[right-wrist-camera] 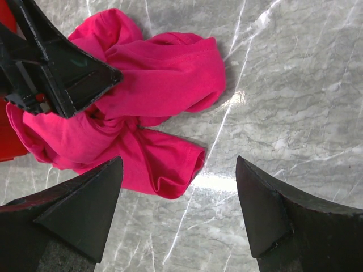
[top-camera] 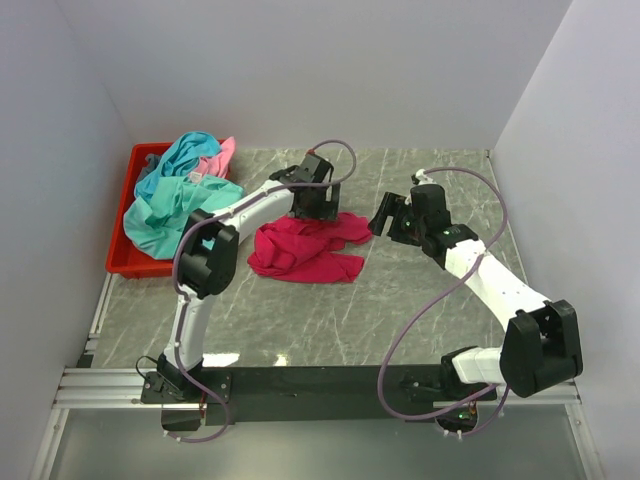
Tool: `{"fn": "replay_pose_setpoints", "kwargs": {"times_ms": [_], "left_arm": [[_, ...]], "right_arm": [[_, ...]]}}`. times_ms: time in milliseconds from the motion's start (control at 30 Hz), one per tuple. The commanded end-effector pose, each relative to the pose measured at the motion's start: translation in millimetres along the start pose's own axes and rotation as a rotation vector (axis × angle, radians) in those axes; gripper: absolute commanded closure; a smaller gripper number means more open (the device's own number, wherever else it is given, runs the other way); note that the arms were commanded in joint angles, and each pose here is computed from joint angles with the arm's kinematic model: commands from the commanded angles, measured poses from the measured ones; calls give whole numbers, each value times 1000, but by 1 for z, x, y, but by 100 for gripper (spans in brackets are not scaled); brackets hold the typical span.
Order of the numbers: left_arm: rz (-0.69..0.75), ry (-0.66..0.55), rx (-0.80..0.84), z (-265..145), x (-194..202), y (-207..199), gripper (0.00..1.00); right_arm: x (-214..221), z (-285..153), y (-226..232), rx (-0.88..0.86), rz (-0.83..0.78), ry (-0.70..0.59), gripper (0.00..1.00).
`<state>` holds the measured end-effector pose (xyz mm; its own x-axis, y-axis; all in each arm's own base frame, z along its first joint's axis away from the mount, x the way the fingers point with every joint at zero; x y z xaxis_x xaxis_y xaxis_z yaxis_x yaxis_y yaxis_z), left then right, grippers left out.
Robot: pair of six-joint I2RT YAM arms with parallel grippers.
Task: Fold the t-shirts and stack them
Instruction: Flatten the tshirt out
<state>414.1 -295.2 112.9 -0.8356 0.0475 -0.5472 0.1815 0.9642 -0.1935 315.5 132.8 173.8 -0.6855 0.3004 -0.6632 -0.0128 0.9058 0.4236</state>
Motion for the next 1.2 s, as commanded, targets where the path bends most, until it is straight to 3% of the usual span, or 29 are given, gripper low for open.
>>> {"fn": "replay_pose_setpoints", "kwargs": {"times_ms": [0, 33, 100, 133, 200, 367, 400, 500, 767, 1167], "left_arm": [[15, -71, 10, -10, -23, -8, 13], [14, -67, 8, -8, -24, -8, 29], [4, -64, -18, -9, -26, -5, 44], [6, -67, -22, -11, -29, -6, 57], [3, -78, -43, -20, -32, -2, 64], [-60, -79, 1, -39, -34, 9, 68], [-97, -68, -2, -39, -33, 18, 81], [-195, -67, -6, -49, -43, 42, 99], [-432, -212, 69, -108, -97, 110, 100], [-515, -229, 16, -123, -88, 145, 99]], "right_arm": [[-10, -6, 6, -22, -27, -41, 13], [-8, -5, 6, -22, -34, -33, 14], [-8, -5, 7, -20, -46, -33, 14], [-7, -5, 8, -17, -63, -30, 14], [0, -4, 12, -10, -111, -11, 14], [23, 7, 31, -40, -183, 55, 14], [25, 11, 35, -46, -196, 67, 14], [28, 22, 47, -69, -224, 98, 14], [54, 51, 66, -128, -300, 230, 18], [89, 86, 84, -194, -429, 432, 23]]}}
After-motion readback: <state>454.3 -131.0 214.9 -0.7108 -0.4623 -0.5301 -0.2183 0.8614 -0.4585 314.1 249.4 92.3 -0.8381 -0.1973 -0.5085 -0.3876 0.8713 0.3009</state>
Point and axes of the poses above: each gripper's point midway between its finger pads, its own z axis out along the fingers, its own y axis along the line the jaws close on, x = y × z, the point moved 4 cm from there along -z, back along the fingers, and after that the axes turned 1 degree about -z, right-handed, at the moved point
